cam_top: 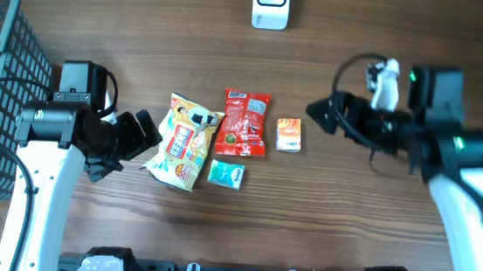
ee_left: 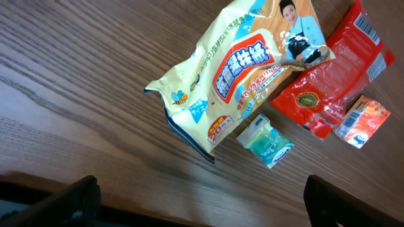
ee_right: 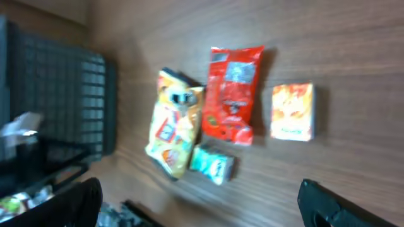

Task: Scan the item barcode
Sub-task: 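Move the right gripper toward the small orange box, then close the right gripper on the orange box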

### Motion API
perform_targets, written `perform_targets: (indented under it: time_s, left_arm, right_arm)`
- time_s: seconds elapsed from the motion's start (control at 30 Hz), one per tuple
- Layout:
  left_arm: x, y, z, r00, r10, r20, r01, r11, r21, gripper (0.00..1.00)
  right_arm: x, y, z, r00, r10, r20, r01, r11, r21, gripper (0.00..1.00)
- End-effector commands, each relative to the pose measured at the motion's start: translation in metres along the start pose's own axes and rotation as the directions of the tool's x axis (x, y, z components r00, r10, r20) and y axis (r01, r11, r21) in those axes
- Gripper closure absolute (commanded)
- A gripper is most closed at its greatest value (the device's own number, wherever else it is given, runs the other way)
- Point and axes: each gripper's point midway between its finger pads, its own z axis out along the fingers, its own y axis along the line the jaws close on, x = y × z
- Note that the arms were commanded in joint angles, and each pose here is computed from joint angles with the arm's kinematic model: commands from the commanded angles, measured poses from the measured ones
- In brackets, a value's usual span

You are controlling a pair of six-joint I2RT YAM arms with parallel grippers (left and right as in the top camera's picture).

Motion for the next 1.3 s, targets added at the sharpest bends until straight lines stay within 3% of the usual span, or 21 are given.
perform_targets:
  time_s: [0.0,0.07,0.13,0.2,0.3,0.47,0.5,0.53,0.63,0.77,0.87,0.93,1.1,1.27]
  left_arm:
    - [0.002,-0.001,0.002,1.000,-0.009,-0.013,0.009,1.000,0.006,0.00]
    - [0.002,-0.001,0.002,1.000,-0.009,-0.013,0.009,1.000,0.006,0.00]
    - [0.002,-0.001,0.002,1.000,-0.009,-0.013,0.009,1.000,0.006,0.00]
    - [0.002,-0.001,0.002,1.000,-0.009,-0.013,0.009,1.000,0.006,0.00]
    - [0.002,-0.001,0.002,1.000,-0.009,-0.013,0.009,1.000,0.006,0.00]
    - [0.002,-0.001,0.002,1.000,-0.009,-0.013,0.009,1.000,0.006,0.00]
    - [0.002,-0.001,0.002,1.000,-0.009,-0.013,0.009,1.000,0.006,0.00]
    - [0.002,-0.001,0.002,1.000,-0.009,-0.013,0.009,1.000,0.006,0.00]
    - [0.002,-0.001,0.002,1.000,-0.009,-0.013,0.009,1.000,0.006,0.00]
    - [0.002,-0.001,0.002,1.000,-0.009,-0.013,0.009,1.000,0.006,0.00]
    - [0.002,-0.001,0.002,1.000,-0.009,-0.013,0.009,1.000,0.006,0.00]
    - [0.002,-0.001,0.002,1.000,-0.009,-0.013,0.009,1.000,0.005,0.00]
    - [0.002,-0.001,0.002,1.000,-0.009,-0.013,0.009,1.000,0.006,0.00]
    - [0.002,-0.001,0.002,1.000,-0.009,-0.013,0.009,1.000,0.006,0.00]
  right_arm:
    - [-0.001,-0.049,0.045,0.991,0.036,-0.129,-0.019,0.991,0.131,0.00]
    - [0.012,-0.080,0.078,0.963,0.112,-0.245,-0.068,0.981,0.179,0.04]
    - [0.020,-0.100,0.101,0.943,0.097,-0.317,-0.038,0.981,0.188,0.23]
    - [0.028,-0.116,0.121,0.923,0.094,-0.373,-0.026,0.983,0.183,0.29]
    - [0.037,-0.118,0.139,0.902,0.019,-0.432,0.017,0.997,0.079,0.25]
    - [0.032,-0.128,0.155,0.914,-0.007,-0.406,0.039,0.997,0.071,0.20]
    - [0.030,-0.130,0.159,0.922,0.008,-0.388,0.024,0.997,0.077,0.17]
    - [0.029,-0.131,0.162,0.927,0.005,-0.376,0.025,0.997,0.075,0.02]
    - [0.031,-0.135,0.166,0.931,-0.003,-0.364,0.032,0.997,0.071,0.01]
    - [0.044,-0.143,0.168,0.925,0.027,-0.378,0.007,0.996,0.088,0.18]
    - [0.055,-0.149,0.171,0.924,0.033,-0.382,0.001,0.996,0.088,0.38]
    - [0.060,-0.148,0.173,0.923,0.035,-0.383,-0.010,0.998,0.068,0.43]
    - [0.063,-0.128,0.177,0.926,0.019,-0.376,-0.051,0.996,-0.074,0.45]
    - [0.071,-0.133,0.180,0.928,0.055,-0.370,-0.084,0.995,-0.062,0.48]
